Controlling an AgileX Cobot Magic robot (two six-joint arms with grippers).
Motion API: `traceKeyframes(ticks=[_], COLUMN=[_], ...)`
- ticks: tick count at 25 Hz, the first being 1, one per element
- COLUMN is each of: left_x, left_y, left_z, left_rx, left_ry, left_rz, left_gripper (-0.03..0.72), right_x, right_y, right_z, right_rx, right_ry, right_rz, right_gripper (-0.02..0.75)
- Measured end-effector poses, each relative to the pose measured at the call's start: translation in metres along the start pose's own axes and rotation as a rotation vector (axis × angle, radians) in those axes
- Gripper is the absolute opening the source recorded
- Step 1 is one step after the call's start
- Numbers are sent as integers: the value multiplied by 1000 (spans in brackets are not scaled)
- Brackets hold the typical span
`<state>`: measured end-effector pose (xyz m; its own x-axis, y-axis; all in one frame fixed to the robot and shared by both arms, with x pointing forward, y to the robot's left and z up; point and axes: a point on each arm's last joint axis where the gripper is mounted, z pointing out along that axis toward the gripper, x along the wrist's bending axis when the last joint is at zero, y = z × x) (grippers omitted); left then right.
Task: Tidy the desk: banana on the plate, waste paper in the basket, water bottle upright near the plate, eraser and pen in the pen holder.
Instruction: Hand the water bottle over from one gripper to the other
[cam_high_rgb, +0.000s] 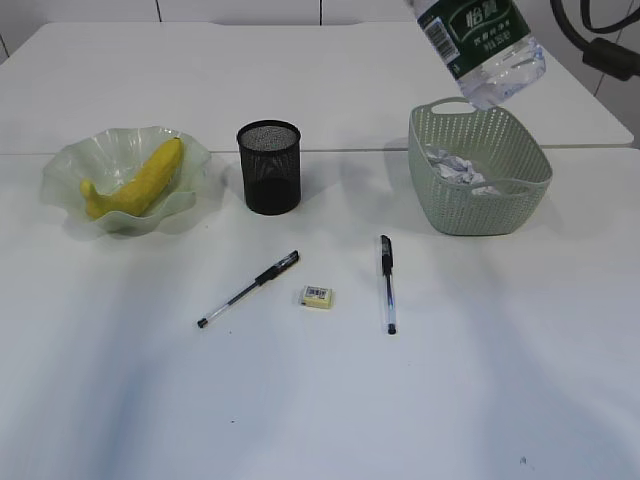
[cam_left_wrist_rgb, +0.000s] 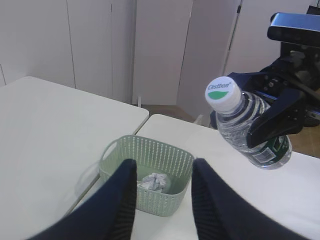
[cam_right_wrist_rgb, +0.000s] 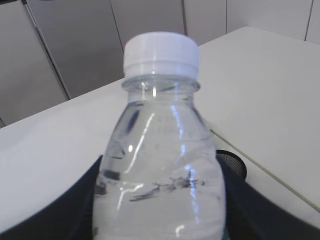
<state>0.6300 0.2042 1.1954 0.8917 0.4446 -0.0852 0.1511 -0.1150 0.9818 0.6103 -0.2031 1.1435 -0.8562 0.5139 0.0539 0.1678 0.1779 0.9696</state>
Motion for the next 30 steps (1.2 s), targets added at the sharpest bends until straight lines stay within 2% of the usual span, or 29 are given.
traceKeyframes(ticks=[7,10,24,30], left_x=[-15,-15,15,23], left_y=[14,16,11,3], left_z=[-16,-25,-70,-79], left_rx=[-12,-9,-19,-161], left_ry=[-33,-38,87,81], left_rz=[77,88,101,40], left_gripper=[244,243,243,243], right_x=[3,3,3,3], right_y=[0,0,-1,-1], right_z=[0,0,0,0], right_rx=[2,4,11,11], right_ry=[31,32,36,36], right_rz=[-2,-5,-10,-12], right_gripper=[382,382,382,382])
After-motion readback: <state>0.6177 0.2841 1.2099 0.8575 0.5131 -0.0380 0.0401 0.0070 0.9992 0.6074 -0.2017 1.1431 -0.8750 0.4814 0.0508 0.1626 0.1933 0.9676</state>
